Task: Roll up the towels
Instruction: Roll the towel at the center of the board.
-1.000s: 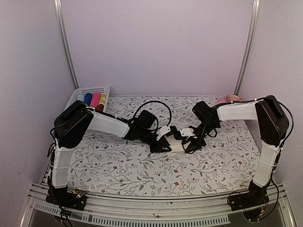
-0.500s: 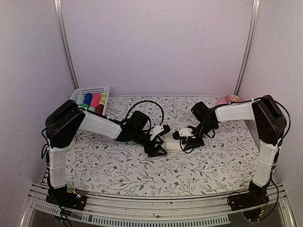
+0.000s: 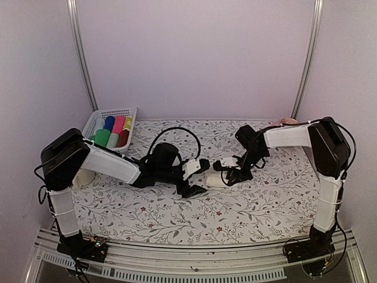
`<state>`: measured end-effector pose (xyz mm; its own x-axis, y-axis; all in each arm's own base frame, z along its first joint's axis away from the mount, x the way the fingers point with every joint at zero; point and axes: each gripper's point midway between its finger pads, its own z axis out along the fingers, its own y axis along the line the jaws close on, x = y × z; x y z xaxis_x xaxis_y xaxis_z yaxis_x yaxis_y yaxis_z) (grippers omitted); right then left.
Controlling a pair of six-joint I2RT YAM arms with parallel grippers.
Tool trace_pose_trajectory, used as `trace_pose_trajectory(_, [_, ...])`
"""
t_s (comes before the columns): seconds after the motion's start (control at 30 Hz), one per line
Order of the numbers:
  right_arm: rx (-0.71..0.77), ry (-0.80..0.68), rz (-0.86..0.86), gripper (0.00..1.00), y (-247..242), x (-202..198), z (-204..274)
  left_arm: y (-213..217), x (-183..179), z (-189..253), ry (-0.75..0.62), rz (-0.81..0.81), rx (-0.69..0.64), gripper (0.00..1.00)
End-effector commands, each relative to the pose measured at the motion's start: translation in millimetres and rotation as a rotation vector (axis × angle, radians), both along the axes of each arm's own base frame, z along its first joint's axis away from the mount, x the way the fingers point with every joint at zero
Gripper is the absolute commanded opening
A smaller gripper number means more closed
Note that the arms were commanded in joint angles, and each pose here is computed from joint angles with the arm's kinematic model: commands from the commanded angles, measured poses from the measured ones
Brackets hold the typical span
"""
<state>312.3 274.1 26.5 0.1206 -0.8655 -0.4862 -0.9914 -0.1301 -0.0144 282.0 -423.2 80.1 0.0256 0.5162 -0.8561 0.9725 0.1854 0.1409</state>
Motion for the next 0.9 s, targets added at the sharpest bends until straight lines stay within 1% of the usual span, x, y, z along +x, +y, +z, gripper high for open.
trace_pose_trajectory(0.0, [-0.068, 0.19, 0.015, 0.2, -10.0, -31.0, -19.0, -10.3, -12.6, 5.5, -0.215, -0.021, 0.04, 0.81])
trace_pose_trajectory(0.13, [-0.047, 0.289, 0.054, 0.2, -8.4, -48.0, -10.9, -17.0, -21.7, -0.6, -0.267, -0.035, 0.07, 0.76])
trace_pose_trajectory(0.27, [-0.03, 0.351, 0.079, 0.2, -6.4, -58.0, -5.3, -21.9, -26.8, -6.3, -0.295, -0.047, 0.092, 0.73])
trace_pose_trajectory(0.5, [-0.02, 0.389, 0.106, 0.2, -6.7, -65.3, -3.2, -30.7, -34.6, -16.8, -0.317, -0.077, 0.128, 0.71])
trace_pose_trajectory(0.53, [-0.018, 0.393, 0.108, 0.2, -6.5, -66.2, -2.6, -30.4, -36.4, -32.4, -0.304, -0.085, 0.158, 0.71])
trace_pose_trajectory(0.57, [-0.017, 0.396, 0.111, 0.2, -6.4, -66.7, -2.6, -31.7, -38.0, -35.5, -0.304, -0.093, 0.164, 0.71])
trace_pose_trajectory(0.87, [-0.025, 0.405, 0.112, 0.2, -7.2, -67.5, -6.1, -38.4, -49.4, -40.8, -0.317, -0.133, 0.161, 0.7])
